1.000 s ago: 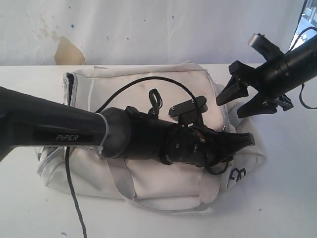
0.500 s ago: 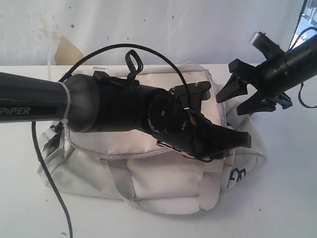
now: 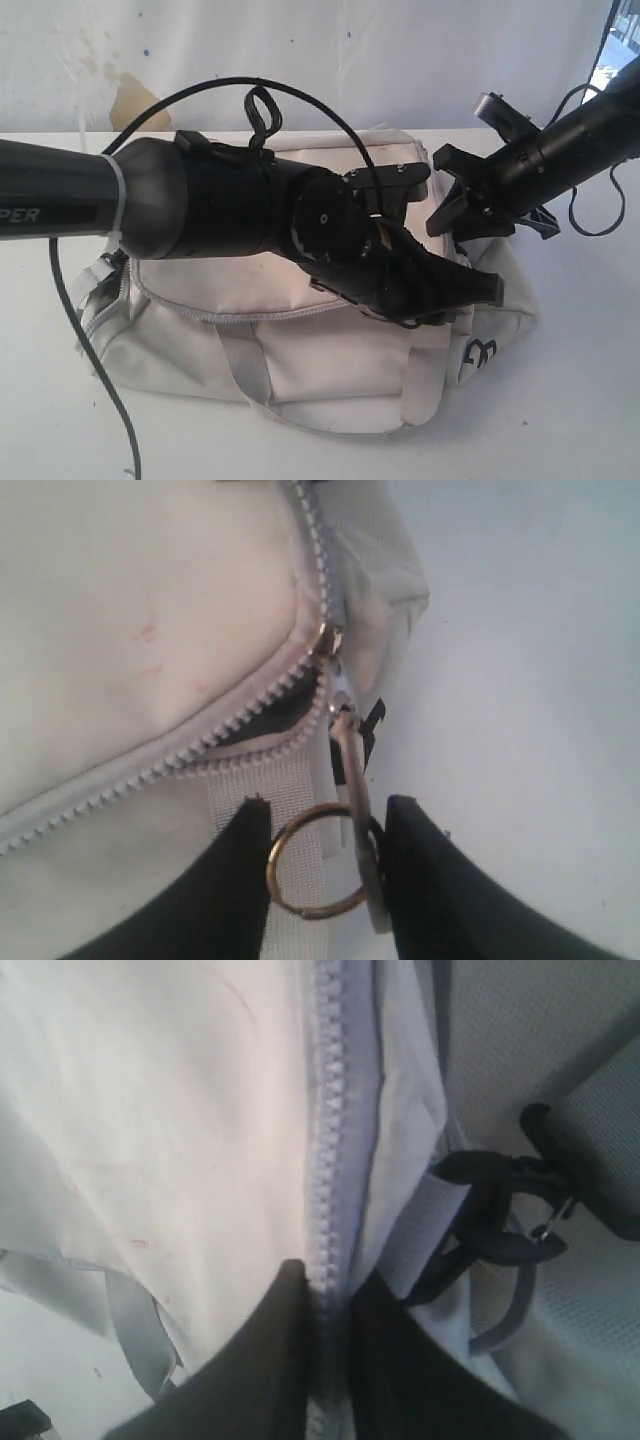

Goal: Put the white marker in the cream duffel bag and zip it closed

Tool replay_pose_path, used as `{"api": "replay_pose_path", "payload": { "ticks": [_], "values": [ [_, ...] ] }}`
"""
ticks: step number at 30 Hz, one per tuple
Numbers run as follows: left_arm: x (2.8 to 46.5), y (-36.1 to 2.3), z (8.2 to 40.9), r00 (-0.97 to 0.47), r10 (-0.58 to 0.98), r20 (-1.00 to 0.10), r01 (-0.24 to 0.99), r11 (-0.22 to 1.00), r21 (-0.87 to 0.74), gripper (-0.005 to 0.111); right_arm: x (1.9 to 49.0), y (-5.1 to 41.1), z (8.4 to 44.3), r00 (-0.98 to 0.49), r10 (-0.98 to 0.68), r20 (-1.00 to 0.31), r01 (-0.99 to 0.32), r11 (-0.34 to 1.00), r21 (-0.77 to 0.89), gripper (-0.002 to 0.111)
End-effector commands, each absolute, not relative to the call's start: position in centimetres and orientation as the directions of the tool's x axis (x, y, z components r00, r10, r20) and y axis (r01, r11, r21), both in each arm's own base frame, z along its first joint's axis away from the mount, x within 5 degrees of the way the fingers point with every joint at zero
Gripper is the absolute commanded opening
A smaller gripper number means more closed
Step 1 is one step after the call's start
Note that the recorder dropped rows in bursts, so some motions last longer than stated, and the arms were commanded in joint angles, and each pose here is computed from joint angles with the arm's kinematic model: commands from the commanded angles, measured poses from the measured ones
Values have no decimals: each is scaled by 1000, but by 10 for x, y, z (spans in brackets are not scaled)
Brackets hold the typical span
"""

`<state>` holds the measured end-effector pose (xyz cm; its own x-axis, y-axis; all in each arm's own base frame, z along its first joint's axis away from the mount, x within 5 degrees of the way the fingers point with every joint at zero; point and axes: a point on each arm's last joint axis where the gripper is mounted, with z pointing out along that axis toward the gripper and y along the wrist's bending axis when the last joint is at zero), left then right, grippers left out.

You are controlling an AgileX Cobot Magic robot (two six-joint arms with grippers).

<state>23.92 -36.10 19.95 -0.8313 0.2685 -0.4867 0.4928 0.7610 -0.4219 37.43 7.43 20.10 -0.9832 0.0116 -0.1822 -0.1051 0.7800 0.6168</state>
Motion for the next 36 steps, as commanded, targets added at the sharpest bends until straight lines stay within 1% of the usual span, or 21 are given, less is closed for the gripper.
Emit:
{"api": "replay_pose_path", "payload": {
  "ticks": [1, 4, 5, 9, 11, 12, 13, 14, 17, 19, 20, 21, 22, 24, 25, 27, 31, 36],
  "values": [
    [233, -356, 205, -815, 348, -464, 540, 748, -386, 0, 378, 72, 201, -977, 36, -210, -100, 793, 601, 0],
    [230, -354, 209, -814, 368, -450, 547, 745, -380, 0, 379, 70, 201, -973, 49, -224, -97, 798, 595, 0],
    [228, -352, 216, -797, 387, -463, 571, 731, -372, 0, 381, 69, 202, -971, 67, -230, -86, 797, 597, 0],
    [224, -345, 224, -776, 443, -449, 606, 721, -337, 0, 385, 59, 204, -964, 171, -205, 5, 780, 626, 0],
    [223, -341, 224, -753, 490, -439, 635, 718, -286, 0, 386, 55, 205, -960, 193, -203, 21, 771, 636, 0],
    [225, -336, 224, -743, 513, -430, 641, 731, -234, 0, 386, 51, 205, -960, 201, -196, 30, 767, 641, 0],
    [226, -336, 224, -742, 512, -432, 639, 736, -223, 0, 386, 51, 206, -961, 198, -195, 28, 766, 643, 0],
    [229, -339, 227, -728, 486, -484, 641, 732, -230, 0, 385, 53, 206, -963, 196, -184, 29, 755, 655, 0],
    [235, -348, 230, -742, 370, -559, 599, 740, -306, 1, 382, 57, 208, -972, 175, -160, 18, 729, 684, 0],
    [240, -353, 228, -736, 319, -597, 591, 734, -335, 14, 380, 58, 209, -976, 155, -150, 10, 725, 689, 0],
    [241, -356, 223, -755, 290, -588, 567, 739, -364, 30, 379, 59, 209, -978, 148, -145, 6, 723, 691, 0],
    [241, -358, 220, -772, 269, -576, 546, 745, -384, 39, 379, 59, 209, -979, 146, -144, 6, 722, 692, 0],
    [242, -359, 214, -798, 245, -550, 514, 754, -409, 53, 379, 59, 209, -979, 146, -144, 6, 722, 692, 0],
    [240, -363, 202, -811, 256, -525, 505, 761, -408, 68, 379, 59, 209, -979, 146, -144, 6, 722, 692, 0],
    [240, -364, 198, -818, 256, -515, 498, 764, -411, 71, 379, 59, 209, -979, 146, -144, 6, 722, 692, 0],
    [239, -367, 192, -833, 241, -497, 478, 767, -428, 71, 379, 59, 209, -978, 148, -146, 6, 723, 691, 0],
    [243, -371, 190, -834, 182, -520, 456, 760, -464, 68, 379, 59, 209, -978, 148, -146, 6, 723, 691, 0],
    [243, -372, 191, -863, 130, -488, 404, 756, -515, 65, 379, 59, 209, -978, 148, -146, 6, 723, 691, 0]
  ]
}}
